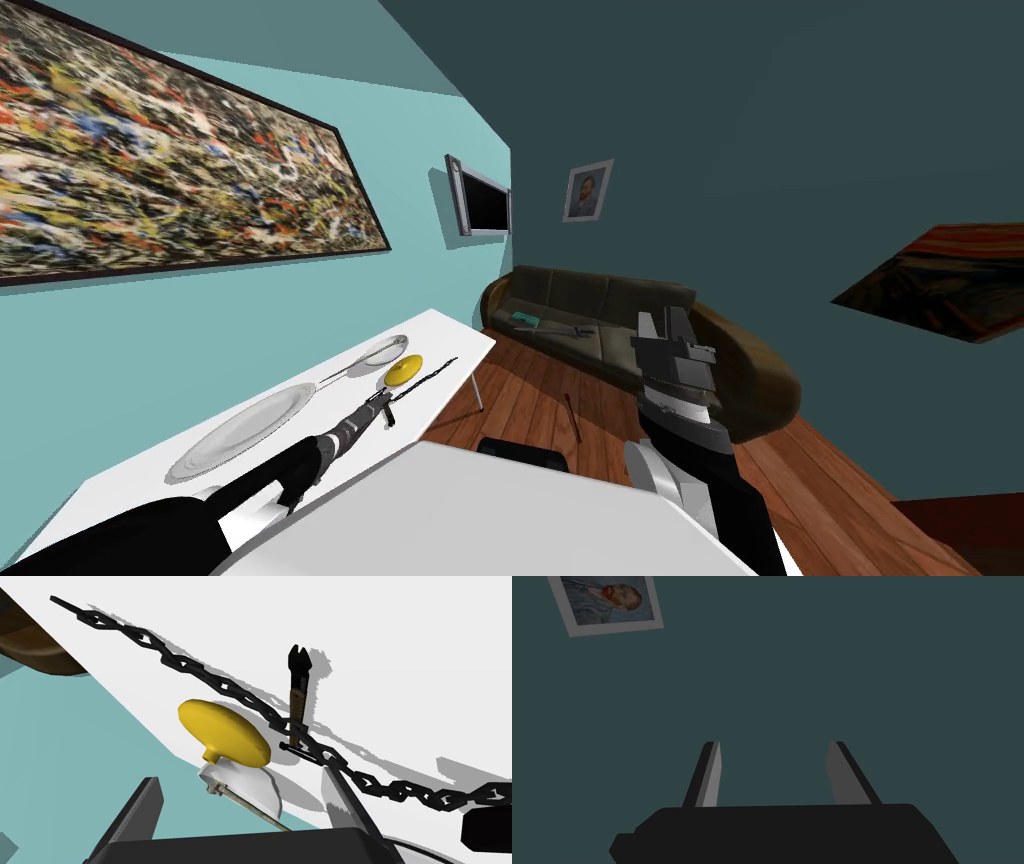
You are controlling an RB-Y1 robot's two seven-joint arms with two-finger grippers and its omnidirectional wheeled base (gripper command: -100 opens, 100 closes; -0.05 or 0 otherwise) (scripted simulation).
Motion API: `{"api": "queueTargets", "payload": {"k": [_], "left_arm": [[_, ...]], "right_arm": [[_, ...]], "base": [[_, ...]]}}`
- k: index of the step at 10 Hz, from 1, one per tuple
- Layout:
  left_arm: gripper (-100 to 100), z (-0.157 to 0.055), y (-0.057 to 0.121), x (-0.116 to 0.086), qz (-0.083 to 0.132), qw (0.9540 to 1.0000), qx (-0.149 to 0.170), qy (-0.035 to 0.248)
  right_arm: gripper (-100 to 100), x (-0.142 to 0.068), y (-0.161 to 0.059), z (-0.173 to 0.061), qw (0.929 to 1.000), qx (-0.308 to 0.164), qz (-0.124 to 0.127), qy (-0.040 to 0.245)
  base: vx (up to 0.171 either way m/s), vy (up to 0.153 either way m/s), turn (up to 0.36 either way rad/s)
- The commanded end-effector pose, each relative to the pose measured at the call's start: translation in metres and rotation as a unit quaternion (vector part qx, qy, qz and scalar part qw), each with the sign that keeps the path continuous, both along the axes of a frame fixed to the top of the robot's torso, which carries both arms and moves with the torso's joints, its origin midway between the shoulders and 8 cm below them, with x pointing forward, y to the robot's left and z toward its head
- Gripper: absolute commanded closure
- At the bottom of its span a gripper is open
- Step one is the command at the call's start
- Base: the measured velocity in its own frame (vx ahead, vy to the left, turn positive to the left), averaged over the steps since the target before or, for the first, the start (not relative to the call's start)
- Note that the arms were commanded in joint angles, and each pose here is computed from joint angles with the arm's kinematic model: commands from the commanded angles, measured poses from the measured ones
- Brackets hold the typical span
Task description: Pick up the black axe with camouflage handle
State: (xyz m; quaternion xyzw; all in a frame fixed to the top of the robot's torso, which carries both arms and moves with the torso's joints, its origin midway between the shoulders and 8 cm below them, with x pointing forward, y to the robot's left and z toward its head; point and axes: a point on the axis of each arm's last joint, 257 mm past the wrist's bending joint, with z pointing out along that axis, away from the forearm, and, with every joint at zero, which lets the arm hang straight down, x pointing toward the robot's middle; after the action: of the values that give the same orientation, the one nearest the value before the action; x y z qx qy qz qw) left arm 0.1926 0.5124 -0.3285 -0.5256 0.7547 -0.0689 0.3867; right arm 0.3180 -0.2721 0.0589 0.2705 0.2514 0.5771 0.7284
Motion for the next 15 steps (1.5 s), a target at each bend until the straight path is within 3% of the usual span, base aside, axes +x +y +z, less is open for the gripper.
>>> {"api": "queueTargets", "payload": {"k": [1,2,4,5,7,8,11,15], "left_arm": [[-100,-0.018,0.012,-0.029,0.022,0.9986,-0.01,0.047],[-100,-0.019,0.012,-0.029,0.023,0.9985,-0.014,0.047],[-100,-0.041,0.024,-0.069,0.053,0.9928,-0.03,0.104],[-100,-0.041,0.023,-0.069,0.054,0.9927,-0.032,0.103],[-100,-0.058,0.032,-0.108,0.082,0.9834,-0.048,0.155],[-100,-0.058,0.032,-0.108,0.082,0.9834,-0.048,0.154],[-100,-0.073,0.041,-0.157,0.118,0.9668,-0.068,0.217],[-100,-0.082,0.046,-0.202,0.148,0.9466,-0.086,0.273]], "right_arm": [[0,0.0,0.0,0.0,1.0,0.0,0.0,0.0],[0,0.0,0.0,0.0,1.0,0.0,0.0,0.0],[0,0.0,0.0,0.0,1.0,0.0,0.0,0.0],[0,0.0,0.0,0.0,1.0,0.0,0.0,0.0],[0,0.0,0.0,0.0,1.0,0.0,0.0,0.0],[0,0.0,0.0,0.0,1.0,0.0,0.0,0.0],[0,0.0,0.0,0.0,1.0,0.0,0.0,0.0],[0,0.0,0.0,0.0,1.0,0.0,0.0,0.0]], "base": [[0.026,0.015,-0.322],[0.02,0.019,-0.119],[0.026,0.016,-0.275],[0.022,0.022,-0.089],[0.022,0.015,-0.244],[0.018,0.019,-0.111],[0.03,0.019,-0.232],[0.036,0.019,-0.198]]}}
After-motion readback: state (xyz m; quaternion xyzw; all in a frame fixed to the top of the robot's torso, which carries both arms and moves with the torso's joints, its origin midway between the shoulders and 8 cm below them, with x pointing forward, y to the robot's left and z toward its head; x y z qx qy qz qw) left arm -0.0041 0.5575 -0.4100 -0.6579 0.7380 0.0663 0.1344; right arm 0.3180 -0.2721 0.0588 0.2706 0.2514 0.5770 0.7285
